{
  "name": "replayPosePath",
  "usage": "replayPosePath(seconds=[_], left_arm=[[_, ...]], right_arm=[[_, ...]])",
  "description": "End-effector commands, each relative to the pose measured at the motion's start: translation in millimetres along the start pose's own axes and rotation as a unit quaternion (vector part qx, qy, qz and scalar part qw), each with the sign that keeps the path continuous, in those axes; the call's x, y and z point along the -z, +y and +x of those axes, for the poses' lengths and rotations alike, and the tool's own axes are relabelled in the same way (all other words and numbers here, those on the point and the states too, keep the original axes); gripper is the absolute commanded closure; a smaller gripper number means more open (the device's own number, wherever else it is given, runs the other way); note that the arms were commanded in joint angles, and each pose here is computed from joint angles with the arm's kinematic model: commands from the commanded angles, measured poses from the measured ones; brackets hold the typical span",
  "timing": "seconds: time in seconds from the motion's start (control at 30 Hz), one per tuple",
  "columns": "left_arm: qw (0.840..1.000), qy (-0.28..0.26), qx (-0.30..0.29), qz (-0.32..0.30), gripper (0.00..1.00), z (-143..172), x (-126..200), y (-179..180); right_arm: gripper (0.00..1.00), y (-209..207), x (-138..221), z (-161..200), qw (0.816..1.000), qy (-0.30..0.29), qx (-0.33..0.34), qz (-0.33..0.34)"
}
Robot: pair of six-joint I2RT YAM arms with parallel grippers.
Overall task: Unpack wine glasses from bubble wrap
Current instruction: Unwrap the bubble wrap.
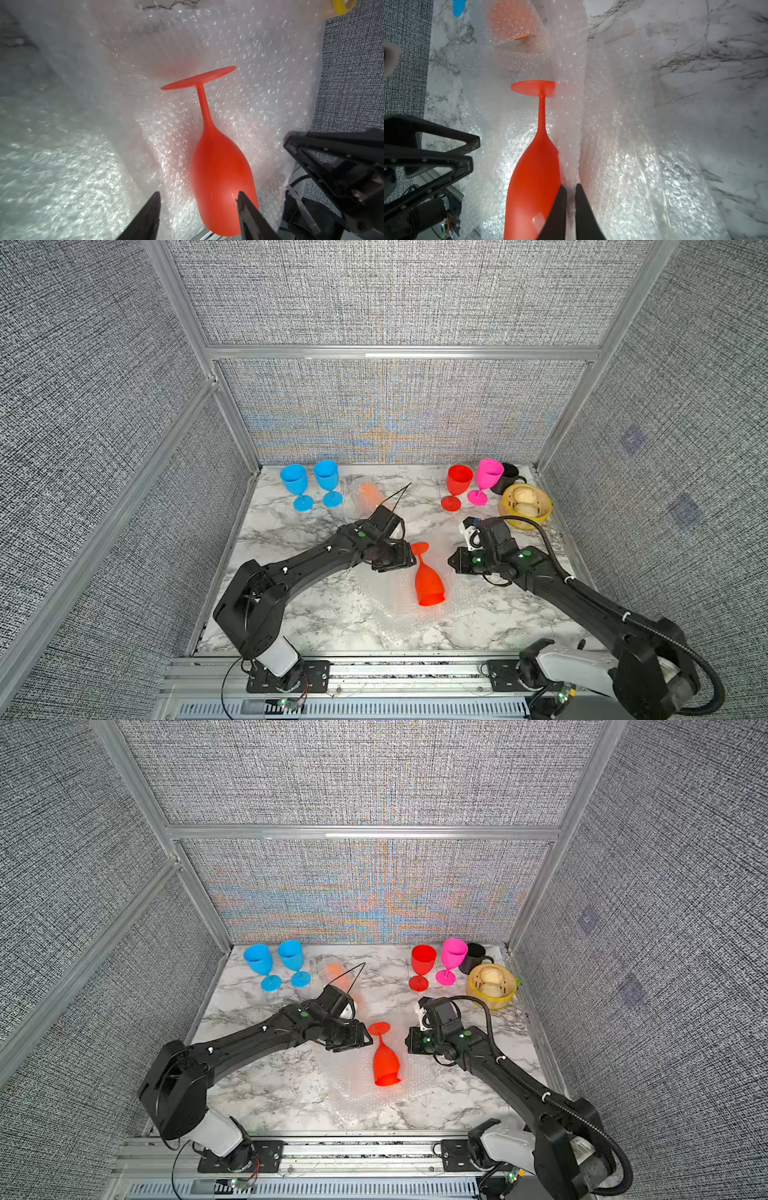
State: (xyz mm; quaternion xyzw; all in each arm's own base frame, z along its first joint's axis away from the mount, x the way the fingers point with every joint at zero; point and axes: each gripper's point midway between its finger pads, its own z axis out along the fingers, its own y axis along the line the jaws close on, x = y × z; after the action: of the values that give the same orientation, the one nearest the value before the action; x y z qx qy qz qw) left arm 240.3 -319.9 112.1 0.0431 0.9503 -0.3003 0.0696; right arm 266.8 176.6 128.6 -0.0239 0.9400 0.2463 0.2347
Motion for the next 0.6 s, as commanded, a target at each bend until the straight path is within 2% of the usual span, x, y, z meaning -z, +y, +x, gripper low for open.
replayPosePath(seconds=[0.0, 0.13, 0.37, 0.57], left_arm=[[1.000, 0.002, 0.008, -0.022, 0.43, 1.7, -10.2, 14.8], [0.999, 0.017, 0.017, -0.043, 0.44, 10.8, -20.6, 31.0], [0.998, 0.010, 0.010, -0.057, 0.44, 13.7, -12.4, 37.3], [0.996, -0.019, -0.029, -0.084, 0.44, 9.6, 19.5, 39.3]], right_arm=[[0.75, -4.2, 8.4, -2.1, 1.000, -0.005, 0.006, 0.016], [0.68, -5.2, 19.3, -7.8, 1.000, -0.013, 0.007, 0.022], [0.60, 11.3, 50.3, -26.6, 0.998, -0.047, 0.036, 0.006], [0.60, 40.4, 42.6, -17.8, 0.997, 0.016, 0.076, -0.023]])
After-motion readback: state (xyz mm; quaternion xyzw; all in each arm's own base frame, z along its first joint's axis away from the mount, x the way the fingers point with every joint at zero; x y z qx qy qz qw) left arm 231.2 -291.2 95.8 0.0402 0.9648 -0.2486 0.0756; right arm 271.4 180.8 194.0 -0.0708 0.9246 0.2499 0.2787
